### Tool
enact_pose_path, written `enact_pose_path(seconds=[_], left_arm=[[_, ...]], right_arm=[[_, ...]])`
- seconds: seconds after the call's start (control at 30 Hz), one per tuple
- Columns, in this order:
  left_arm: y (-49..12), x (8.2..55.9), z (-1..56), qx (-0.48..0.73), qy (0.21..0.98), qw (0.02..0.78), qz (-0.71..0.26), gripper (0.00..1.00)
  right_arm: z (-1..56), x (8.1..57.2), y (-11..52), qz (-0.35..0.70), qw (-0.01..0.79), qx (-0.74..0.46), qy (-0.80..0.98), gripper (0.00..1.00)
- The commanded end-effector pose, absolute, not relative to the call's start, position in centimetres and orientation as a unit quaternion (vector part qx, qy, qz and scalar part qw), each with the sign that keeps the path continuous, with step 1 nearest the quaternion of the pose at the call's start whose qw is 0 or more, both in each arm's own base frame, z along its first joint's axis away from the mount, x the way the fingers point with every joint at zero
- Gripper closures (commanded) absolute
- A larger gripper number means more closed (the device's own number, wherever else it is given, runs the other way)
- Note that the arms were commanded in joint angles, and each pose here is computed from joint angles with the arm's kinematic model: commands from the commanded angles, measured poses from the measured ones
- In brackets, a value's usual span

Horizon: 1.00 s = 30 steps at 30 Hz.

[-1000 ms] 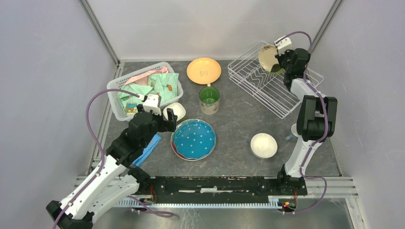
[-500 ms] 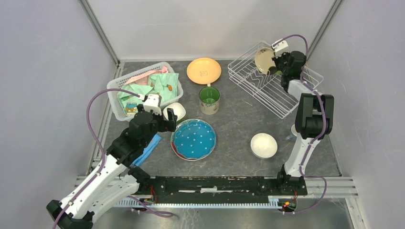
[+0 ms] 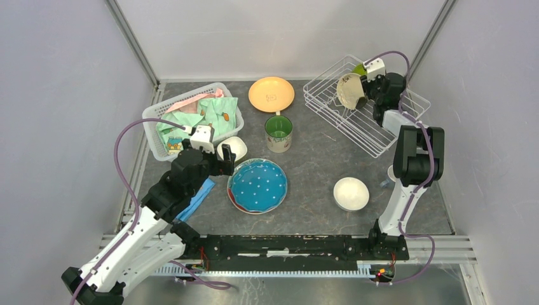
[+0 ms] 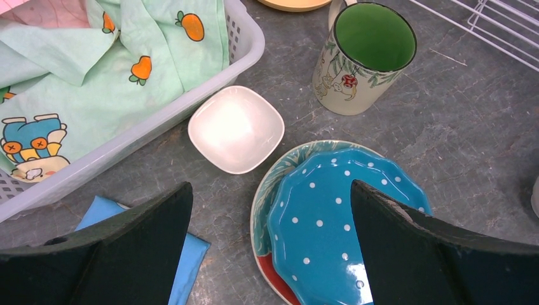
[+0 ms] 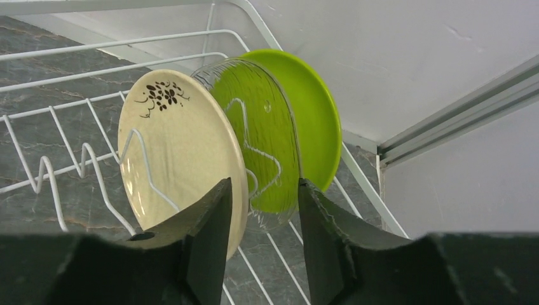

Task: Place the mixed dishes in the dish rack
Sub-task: Insert the plate into the dish rack.

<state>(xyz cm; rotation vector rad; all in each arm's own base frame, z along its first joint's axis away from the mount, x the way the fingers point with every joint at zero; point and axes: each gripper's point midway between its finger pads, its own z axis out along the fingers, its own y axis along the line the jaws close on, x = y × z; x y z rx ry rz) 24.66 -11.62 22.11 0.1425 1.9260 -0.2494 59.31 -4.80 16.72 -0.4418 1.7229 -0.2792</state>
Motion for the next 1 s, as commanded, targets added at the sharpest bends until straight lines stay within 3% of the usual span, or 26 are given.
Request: enact_pose_path(seconds=[0.0, 0.13, 0.3, 0.5, 0.67, 0.97], left_arm=[[-11.6, 24.8, 23.0, 0.063, 0.806, 0.579, -0.107, 0.00], [-11.6, 24.8, 23.0, 0.063, 0.806, 0.578, -0.108, 0.00], [-11.5, 24.9, 22.9, 0.059, 0.808, 0.576, -0.104, 0.00], [-11.4, 24.9, 23.1, 0.052, 0.808, 0.577, -0.103, 0.00], [-11.7, 24.8, 23.2, 0.058, 0.808, 0.576, -0.111, 0.00], [-11.4, 24.7, 23.7, 0.045, 0.803, 0.583, -0.115, 0.00]], right_arm=[[21.9, 58.0, -4.6, -0.106, 0.657, -0.148, 0.731, 0.47], [22.5, 56.1, -3.7, -0.058, 0.648, -0.109, 0.751, 0.31], [22.2, 53.0, -2.6, -0.019, 0.619, -0.084, 0.781, 0.02], [23.0, 48.5, -2.5, -0.017, 0.608, -0.019, 0.793, 0.02], [20.2, 45.4, -2.6, 0.002, 0.523, 0.054, 0.851, 0.02], [15.1, 40.6, 1.6, 0.008, 0.418, 0.040, 0.908, 0.02]])
